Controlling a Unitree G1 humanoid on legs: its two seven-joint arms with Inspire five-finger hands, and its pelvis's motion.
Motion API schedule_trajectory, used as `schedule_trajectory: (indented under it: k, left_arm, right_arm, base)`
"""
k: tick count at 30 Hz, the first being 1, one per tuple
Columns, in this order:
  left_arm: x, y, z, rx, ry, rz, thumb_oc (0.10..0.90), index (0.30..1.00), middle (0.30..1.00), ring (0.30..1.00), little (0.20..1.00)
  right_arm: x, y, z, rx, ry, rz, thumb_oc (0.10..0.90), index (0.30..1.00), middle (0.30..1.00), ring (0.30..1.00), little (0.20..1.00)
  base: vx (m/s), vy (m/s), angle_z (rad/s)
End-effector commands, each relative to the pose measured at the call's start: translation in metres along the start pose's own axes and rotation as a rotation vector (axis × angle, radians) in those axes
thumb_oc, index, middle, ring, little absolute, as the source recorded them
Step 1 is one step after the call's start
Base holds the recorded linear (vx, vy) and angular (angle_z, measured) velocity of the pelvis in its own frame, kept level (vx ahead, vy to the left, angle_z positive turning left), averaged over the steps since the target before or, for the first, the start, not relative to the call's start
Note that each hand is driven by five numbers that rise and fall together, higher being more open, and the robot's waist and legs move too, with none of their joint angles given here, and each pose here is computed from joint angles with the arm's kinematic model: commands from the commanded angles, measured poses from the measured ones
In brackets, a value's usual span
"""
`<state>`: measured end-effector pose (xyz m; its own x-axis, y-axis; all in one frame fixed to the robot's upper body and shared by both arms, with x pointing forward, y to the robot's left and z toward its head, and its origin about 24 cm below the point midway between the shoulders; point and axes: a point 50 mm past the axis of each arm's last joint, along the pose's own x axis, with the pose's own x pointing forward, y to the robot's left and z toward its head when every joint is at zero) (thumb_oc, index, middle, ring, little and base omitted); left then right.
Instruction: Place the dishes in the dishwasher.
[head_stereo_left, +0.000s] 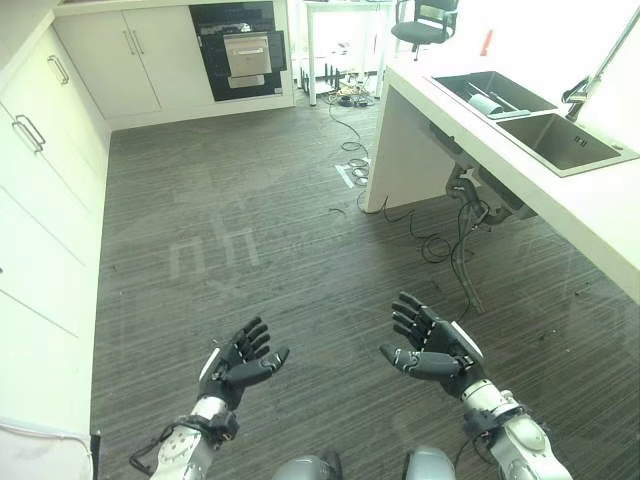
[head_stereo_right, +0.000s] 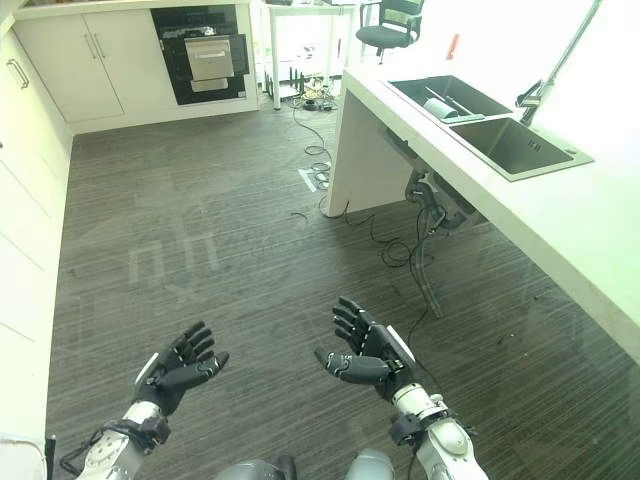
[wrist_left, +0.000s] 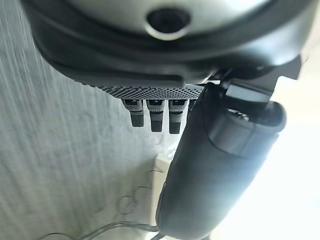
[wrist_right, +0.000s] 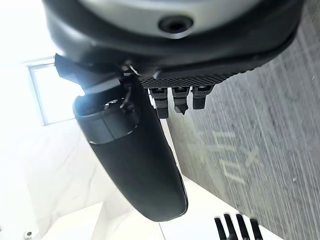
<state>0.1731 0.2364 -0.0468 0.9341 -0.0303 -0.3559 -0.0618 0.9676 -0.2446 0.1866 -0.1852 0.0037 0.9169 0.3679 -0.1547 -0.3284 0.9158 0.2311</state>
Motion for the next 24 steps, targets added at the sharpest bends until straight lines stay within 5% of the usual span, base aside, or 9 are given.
schedule_trajectory:
  k: [1, 18, 24]
  left_arm:
    - [0.003, -0.003, 0.064, 0.154, -0.256, -0.070, 0.800, 0.900, 0.900, 0.900, 0.900]
    - [-0.009, -0.026, 0.097, 0.087, -0.532, -0.112, 0.800, 0.900, 0.900, 0.900, 0.900]
    - [-0.015, -0.031, 0.111, 0.136, -0.619, -0.161, 0.800, 0.900, 0.900, 0.900, 0.900]
  right_arm:
    - [0.001, -0.012, 0.057, -0.058, -0.300, -0.006, 0.800, 0.900, 0.900, 0.900, 0.900]
    - [-0.011, -0.021, 0.100, -0.208, -0.423, 0.009, 0.800, 0.900, 0.900, 0.900, 0.900]
    - [-0.003, -0.015, 0.124, -0.251, -0.499, 0.044, 0.800, 0.900, 0.900, 0.900, 0.900]
  base:
    - [0.50, -0.299, -0.48]
    - [0.40, -0.291, -0.12]
    - [0.28, -0.011, -0.29]
